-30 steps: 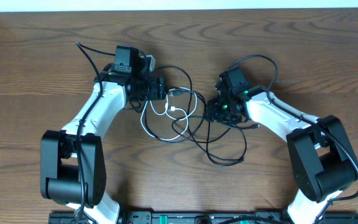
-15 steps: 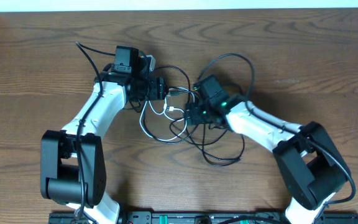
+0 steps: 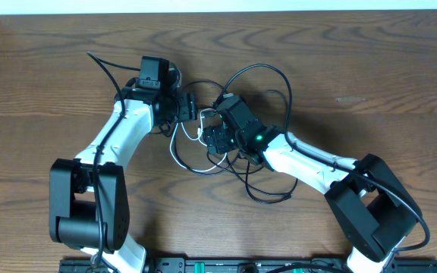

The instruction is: Untangle cables

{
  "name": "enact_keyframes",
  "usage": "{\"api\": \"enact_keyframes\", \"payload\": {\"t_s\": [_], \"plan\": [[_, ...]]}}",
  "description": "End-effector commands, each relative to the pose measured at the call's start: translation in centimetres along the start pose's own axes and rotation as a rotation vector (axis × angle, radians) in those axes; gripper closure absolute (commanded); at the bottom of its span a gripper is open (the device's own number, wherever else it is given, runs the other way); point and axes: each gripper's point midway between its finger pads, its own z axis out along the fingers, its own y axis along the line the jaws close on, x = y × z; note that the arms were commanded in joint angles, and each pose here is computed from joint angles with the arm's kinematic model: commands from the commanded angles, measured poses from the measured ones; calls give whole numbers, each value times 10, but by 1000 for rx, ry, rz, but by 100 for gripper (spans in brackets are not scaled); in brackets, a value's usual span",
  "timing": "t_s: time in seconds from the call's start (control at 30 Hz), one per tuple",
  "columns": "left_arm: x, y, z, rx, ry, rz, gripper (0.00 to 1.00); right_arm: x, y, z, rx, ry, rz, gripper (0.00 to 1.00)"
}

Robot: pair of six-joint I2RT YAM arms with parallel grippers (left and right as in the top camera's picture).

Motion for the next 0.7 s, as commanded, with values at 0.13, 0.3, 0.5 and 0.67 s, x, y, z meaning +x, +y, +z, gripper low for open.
{"api": "enact_keyframes", "payload": {"t_s": [0.13,0.3,0.5,0.67], "plan": [[-6,25,-11,-51,-24,-119,27,-8,-4,-1,38,-33,-25,9],[-20,21,-14,39,-60,-231,27,-27,4,-2,7,-109,-27,8],[-24,19,-15,73,-71,-285,21,-38,14,-3,-26,-159,7,11],[-24,36,-15,-24,-91,-293,2,-33,30,4,-54,-167,-16,15]]}}
